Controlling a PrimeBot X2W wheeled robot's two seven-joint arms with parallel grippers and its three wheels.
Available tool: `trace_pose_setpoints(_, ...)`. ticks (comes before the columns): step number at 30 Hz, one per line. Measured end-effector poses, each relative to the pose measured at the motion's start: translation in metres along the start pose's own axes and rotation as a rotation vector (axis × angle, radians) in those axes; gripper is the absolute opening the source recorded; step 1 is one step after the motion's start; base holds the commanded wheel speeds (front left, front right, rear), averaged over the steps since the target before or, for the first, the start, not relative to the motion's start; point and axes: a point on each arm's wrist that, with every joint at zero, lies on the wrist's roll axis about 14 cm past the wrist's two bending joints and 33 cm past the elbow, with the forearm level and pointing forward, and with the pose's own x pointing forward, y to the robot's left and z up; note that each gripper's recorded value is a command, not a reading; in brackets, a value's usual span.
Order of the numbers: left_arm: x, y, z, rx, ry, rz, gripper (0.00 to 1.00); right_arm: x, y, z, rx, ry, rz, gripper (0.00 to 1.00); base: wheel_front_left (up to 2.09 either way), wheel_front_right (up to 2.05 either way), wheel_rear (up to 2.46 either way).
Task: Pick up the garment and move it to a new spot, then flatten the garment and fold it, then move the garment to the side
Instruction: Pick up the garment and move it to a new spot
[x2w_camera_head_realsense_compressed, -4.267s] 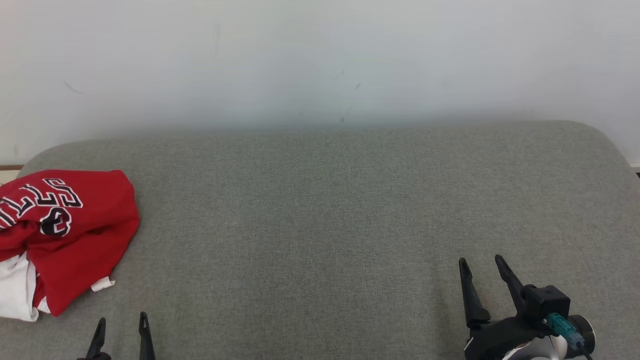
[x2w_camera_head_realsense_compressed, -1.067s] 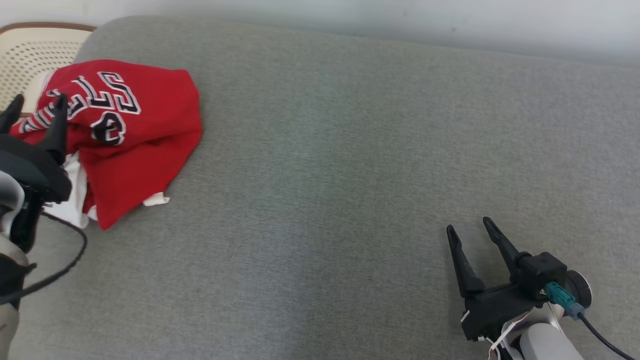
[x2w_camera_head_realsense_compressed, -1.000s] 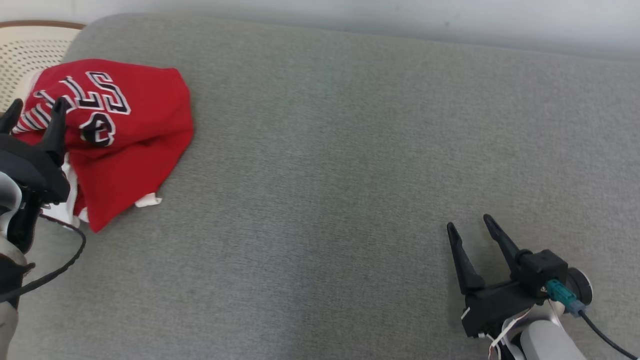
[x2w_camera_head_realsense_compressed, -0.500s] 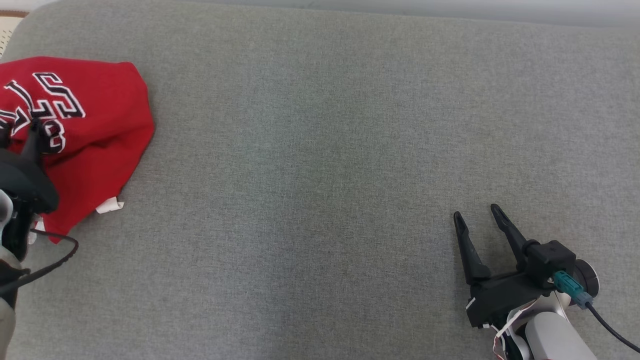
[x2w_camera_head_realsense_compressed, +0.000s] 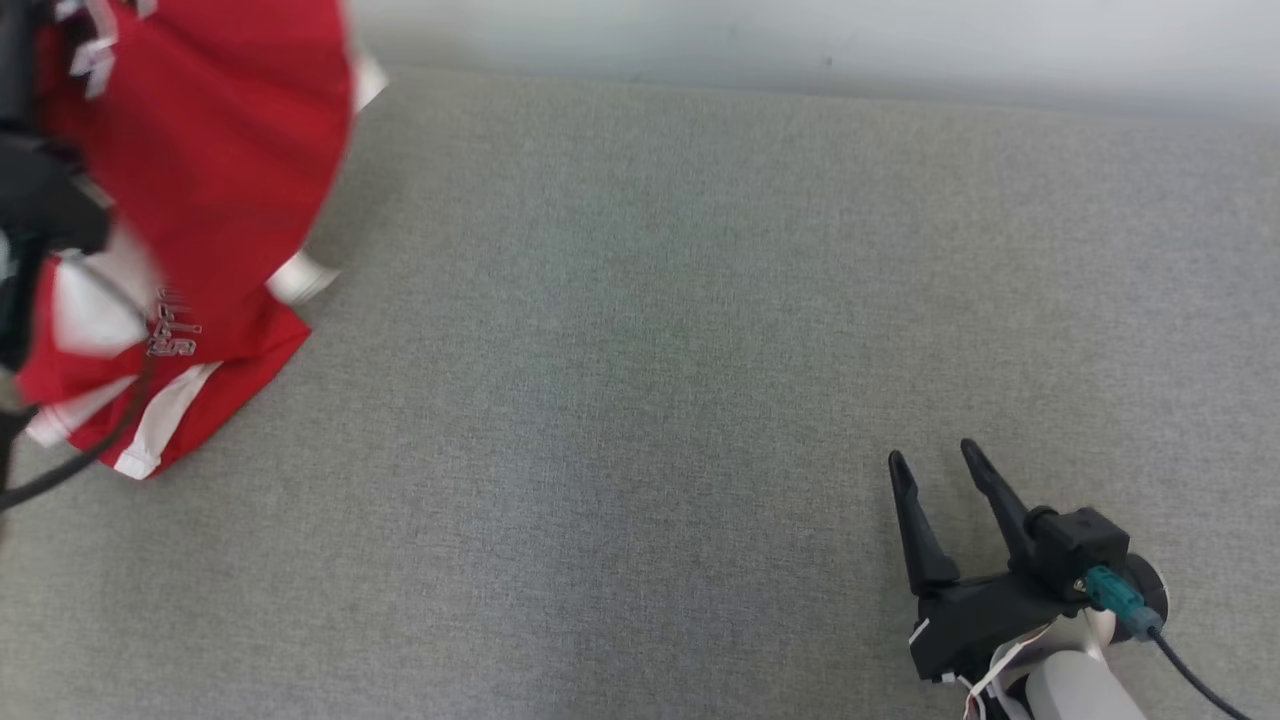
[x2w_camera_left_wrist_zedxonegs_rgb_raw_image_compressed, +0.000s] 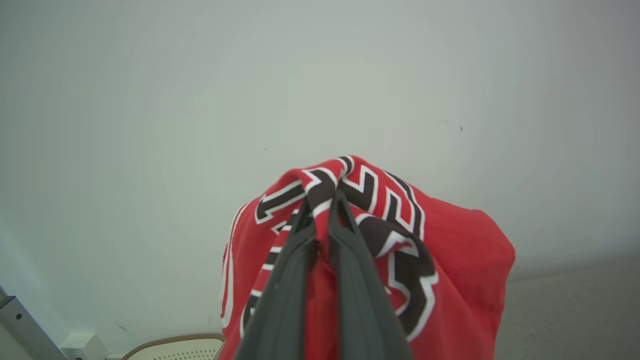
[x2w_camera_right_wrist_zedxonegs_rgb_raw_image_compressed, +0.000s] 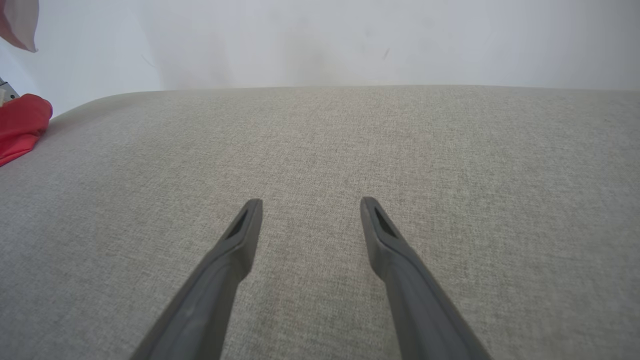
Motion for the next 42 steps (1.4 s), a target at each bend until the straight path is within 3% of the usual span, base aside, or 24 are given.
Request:
trace_pose_setpoints(8, 0.006, -0.066, 0.064, -0.008, -0.178, -0.162, 0.0, -0.007, 0.005, 0.013, 0.019, -0.032, -0.015, 1.0, 0.0, 0.0, 0.0)
trace_pose_setpoints(15, -0.001, -0.147, 0.09, -0.096, -0.261, -0.352, 0.0, -0.021, -0.007, 0.02, 0.035, -0.05, -0.072, 1.0, 0.0, 0.0, 0.0)
trace_pose_setpoints(22, -0.024, -0.228, 0.076, -0.243, -0.228, -0.517, 0.0, -0.039, -0.023, 0.025, 0.038, -0.068, -0.142, 1.0, 0.0, 0.0, 0.0)
trace_pose_setpoints(29, -0.052, -0.287, 0.012, -0.367, -0.043, -0.587, 0.0, -0.059, -0.037, 0.029, 0.044, -0.081, -0.211, 1.0, 0.0, 0.0, 0.0)
trace_pose_setpoints(31, -0.062, -0.304, -0.005, -0.375, 0.005, -0.612, 0.22, -0.066, -0.041, 0.03, 0.039, -0.08, -0.228, 1.0, 0.0, 0.0, 0.0)
trace_pose_setpoints(32, -0.069, -0.313, -0.015, -0.372, 0.036, -0.626, 0.39, -0.07, -0.044, 0.03, 0.037, -0.08, -0.24, 1.0, 0.0, 0.0, 0.0)
trace_pose_setpoints(33, -0.075, -0.319, -0.027, -0.368, 0.068, -0.634, 0.66, -0.074, -0.047, 0.03, 0.034, -0.08, -0.251, 1.0, 0.0, 0.0, 0.0)
trace_pose_setpoints(34, -0.08, -0.325, -0.035, -0.369, 0.093, -0.64, 0.66, -0.078, -0.051, 0.03, 0.03, -0.079, -0.263, 1.0, 0.0, 0.0, 0.0)
trace_pose_setpoints(35, -0.083, -0.328, -0.042, -0.382, 0.116, -0.634, 1.0, -0.083, -0.054, 0.03, 0.026, -0.078, -0.275, 1.0, 0.0, 0.0, 0.0)
trace_pose_setpoints(39, -0.099, -0.338, -0.068, -0.42, 0.2, -0.614, 1.0, -0.096, -0.064, 0.032, 0.021, -0.082, -0.314, 1.0, 0.0, 0.0, 0.0)
trace_pose_setpoints(42, -0.102, -0.328, -0.08, -0.431, 0.229, -0.543, 1.0, -0.1, -0.066, 0.035, 0.02, -0.09, -0.327, 1.0, 0.0, 0.0, 0.0)
